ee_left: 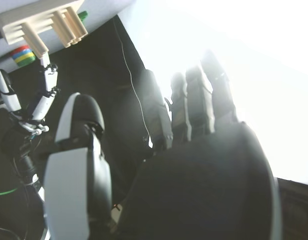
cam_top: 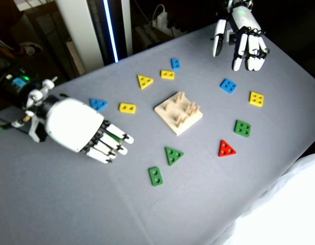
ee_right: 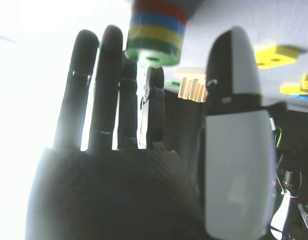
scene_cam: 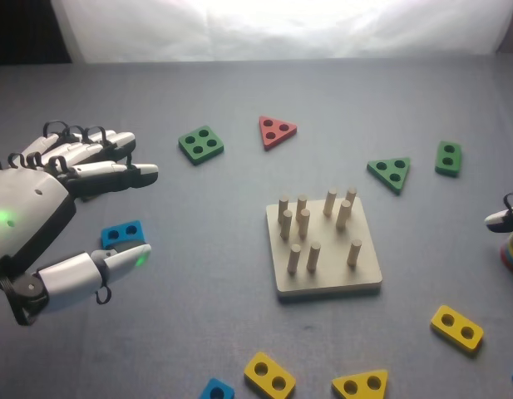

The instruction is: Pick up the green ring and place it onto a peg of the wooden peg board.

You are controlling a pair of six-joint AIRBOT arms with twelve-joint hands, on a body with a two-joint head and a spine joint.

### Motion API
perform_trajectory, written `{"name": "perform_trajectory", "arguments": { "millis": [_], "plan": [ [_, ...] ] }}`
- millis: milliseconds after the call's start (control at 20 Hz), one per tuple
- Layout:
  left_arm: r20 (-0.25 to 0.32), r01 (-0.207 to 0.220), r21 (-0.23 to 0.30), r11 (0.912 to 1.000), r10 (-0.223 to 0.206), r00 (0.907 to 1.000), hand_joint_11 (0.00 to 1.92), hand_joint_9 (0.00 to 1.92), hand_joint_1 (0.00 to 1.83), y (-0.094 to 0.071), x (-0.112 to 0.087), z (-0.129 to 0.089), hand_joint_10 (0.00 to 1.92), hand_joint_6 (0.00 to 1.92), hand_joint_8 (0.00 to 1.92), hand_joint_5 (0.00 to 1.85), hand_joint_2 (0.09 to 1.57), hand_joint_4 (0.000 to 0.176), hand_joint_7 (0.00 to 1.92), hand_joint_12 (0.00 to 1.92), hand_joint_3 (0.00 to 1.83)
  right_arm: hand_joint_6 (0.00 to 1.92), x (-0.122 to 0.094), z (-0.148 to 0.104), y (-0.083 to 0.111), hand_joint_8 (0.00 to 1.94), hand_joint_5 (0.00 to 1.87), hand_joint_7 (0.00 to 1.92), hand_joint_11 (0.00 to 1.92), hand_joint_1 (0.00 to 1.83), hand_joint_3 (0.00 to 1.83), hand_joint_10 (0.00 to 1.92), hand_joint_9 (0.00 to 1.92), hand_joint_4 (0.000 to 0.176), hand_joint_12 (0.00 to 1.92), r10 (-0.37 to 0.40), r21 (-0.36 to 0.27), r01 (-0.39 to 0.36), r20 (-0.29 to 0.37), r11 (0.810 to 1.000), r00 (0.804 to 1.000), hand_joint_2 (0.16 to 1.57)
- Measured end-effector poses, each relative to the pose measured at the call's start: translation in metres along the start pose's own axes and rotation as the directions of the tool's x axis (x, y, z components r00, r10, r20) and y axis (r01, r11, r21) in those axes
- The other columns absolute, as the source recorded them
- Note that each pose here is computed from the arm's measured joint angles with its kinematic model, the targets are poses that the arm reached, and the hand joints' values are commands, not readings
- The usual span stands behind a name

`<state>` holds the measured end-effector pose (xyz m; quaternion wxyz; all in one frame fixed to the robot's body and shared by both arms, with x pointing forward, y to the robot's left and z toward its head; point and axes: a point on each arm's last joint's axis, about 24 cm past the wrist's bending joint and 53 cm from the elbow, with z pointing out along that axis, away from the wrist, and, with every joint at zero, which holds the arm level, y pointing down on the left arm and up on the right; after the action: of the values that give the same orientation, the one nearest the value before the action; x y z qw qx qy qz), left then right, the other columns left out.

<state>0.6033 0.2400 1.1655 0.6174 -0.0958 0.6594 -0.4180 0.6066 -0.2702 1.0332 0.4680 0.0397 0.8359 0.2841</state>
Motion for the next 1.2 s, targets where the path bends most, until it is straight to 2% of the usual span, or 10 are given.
{"name": "perform_trajectory", "arguments": {
  "millis": [100,350,500,600,650,700,950,1050,1100,1200],
  "plan": [
    [0.000,0.003,0.000,1.0000,-0.003,1.0000,0.00,0.23,0.74,0.000,0.000,0.000,0.00,0.00,0.00,0.62,1.19,0.000,0.28,0.78,0.00,0.00,-0.002,0.000,-0.001,0.03,0.65,0.70,0.52,1.12,0.00,0.72,0.66,0.076,1.37,-0.003,0.003,0.003,0.005,1.000,1.000,0.97],
    [0.000,0.004,0.000,1.0000,-0.004,1.0000,0.00,0.25,0.77,0.000,0.000,0.000,0.00,0.00,0.00,0.63,1.19,0.000,0.28,0.84,0.00,0.00,-0.003,0.001,0.001,0.10,0.75,0.78,0.58,1.08,0.00,1.27,0.60,0.046,1.60,-0.004,-0.002,0.004,0.009,1.000,1.000,0.99],
    [0.001,0.006,0.000,1.0000,-0.006,1.0000,0.00,0.26,0.76,0.000,0.000,0.000,0.00,0.00,0.00,0.62,1.19,0.000,0.28,0.86,0.00,0.00,-0.002,0.004,0.000,0.70,0.80,0.57,0.65,1.13,0.00,1.37,0.64,0.031,1.59,-0.002,0.000,0.002,0.007,1.000,1.000,1.00],
    [0.000,0.007,0.001,1.0000,-0.007,1.0000,0.00,0.25,0.79,0.000,0.000,0.000,0.00,0.00,0.00,0.62,1.19,0.000,0.27,0.84,0.00,0.02,-0.001,0.004,0.001,1.13,0.90,0.80,0.67,1.31,0.01,1.43,0.66,0.000,1.62,0.000,-0.002,0.000,0.007,1.000,1.000,1.13],
    [0.000,0.008,0.000,1.0000,-0.008,1.0000,0.00,0.26,0.78,0.000,0.000,0.000,0.01,0.00,0.00,0.62,1.19,0.000,0.28,0.87,0.00,0.66,-0.001,0.004,0.000,1.37,0.93,0.83,0.70,1.26,0.03,1.46,0.68,0.000,1.61,0.000,-0.001,0.000,0.006,1.000,1.000,1.15],
    [0.001,0.008,-0.001,1.0000,-0.008,1.0000,0.00,0.26,0.77,0.000,0.000,0.000,0.00,0.00,0.00,0.62,1.20,0.000,0.27,0.85,0.00,0.85,-0.001,0.004,0.000,1.46,0.90,0.82,0.70,1.24,0.00,1.47,0.71,0.000,1.62,0.000,-0.001,0.000,0.007,1.000,1.000,1.18],
    [0.002,0.013,-0.002,0.9999,-0.013,0.9999,0.00,0.24,0.80,0.001,0.000,0.000,0.00,0.00,0.00,0.62,1.20,0.000,0.27,0.84,0.00,0.81,-0.003,0.006,0.002,0.86,1.02,1.03,0.80,1.39,0.00,1.11,1.02,0.000,1.12,0.002,-0.004,-0.002,0.011,1.000,1.000,1.08],
    [0.002,0.015,-0.001,0.9999,-0.015,0.9999,0.00,0.23,0.80,0.000,0.000,0.000,0.00,0.00,0.00,0.63,1.20,0.000,0.26,0.79,0.00,0.77,-0.006,0.009,0.009,0.72,1.03,1.07,0.83,1.50,0.00,0.85,1.12,0.000,1.44,-0.004,-0.024,0.004,0.019,1.000,1.000,1.06],
    [0.002,0.015,-0.001,0.9999,-0.015,0.9999,0.00,0.23,0.80,0.000,0.000,0.000,0.00,0.00,0.00,0.63,1.20,0.000,0.26,0.78,0.00,0.81,-0.009,0.011,0.016,0.70,1.04,1.08,0.93,1.42,0.00,0.95,1.12,0.000,1.16,-0.011,-0.042,0.012,0.024,0.999,1.000,1.05],
    [0.001,0.014,-0.001,0.9999,-0.014,0.9999,0.00,0.23,0.80,0.001,0.000,0.000,0.00,0.00,0.00,0.64,1.20,0.000,0.27,0.78,0.00,0.75,-0.010,0.015,0.035,0.74,1.03,1.08,1.04,1.40,0.00,1.02,1.11,0.000,1.05,-0.026,-0.094,0.028,0.029,0.995,0.999,1.06]
  ]
}}
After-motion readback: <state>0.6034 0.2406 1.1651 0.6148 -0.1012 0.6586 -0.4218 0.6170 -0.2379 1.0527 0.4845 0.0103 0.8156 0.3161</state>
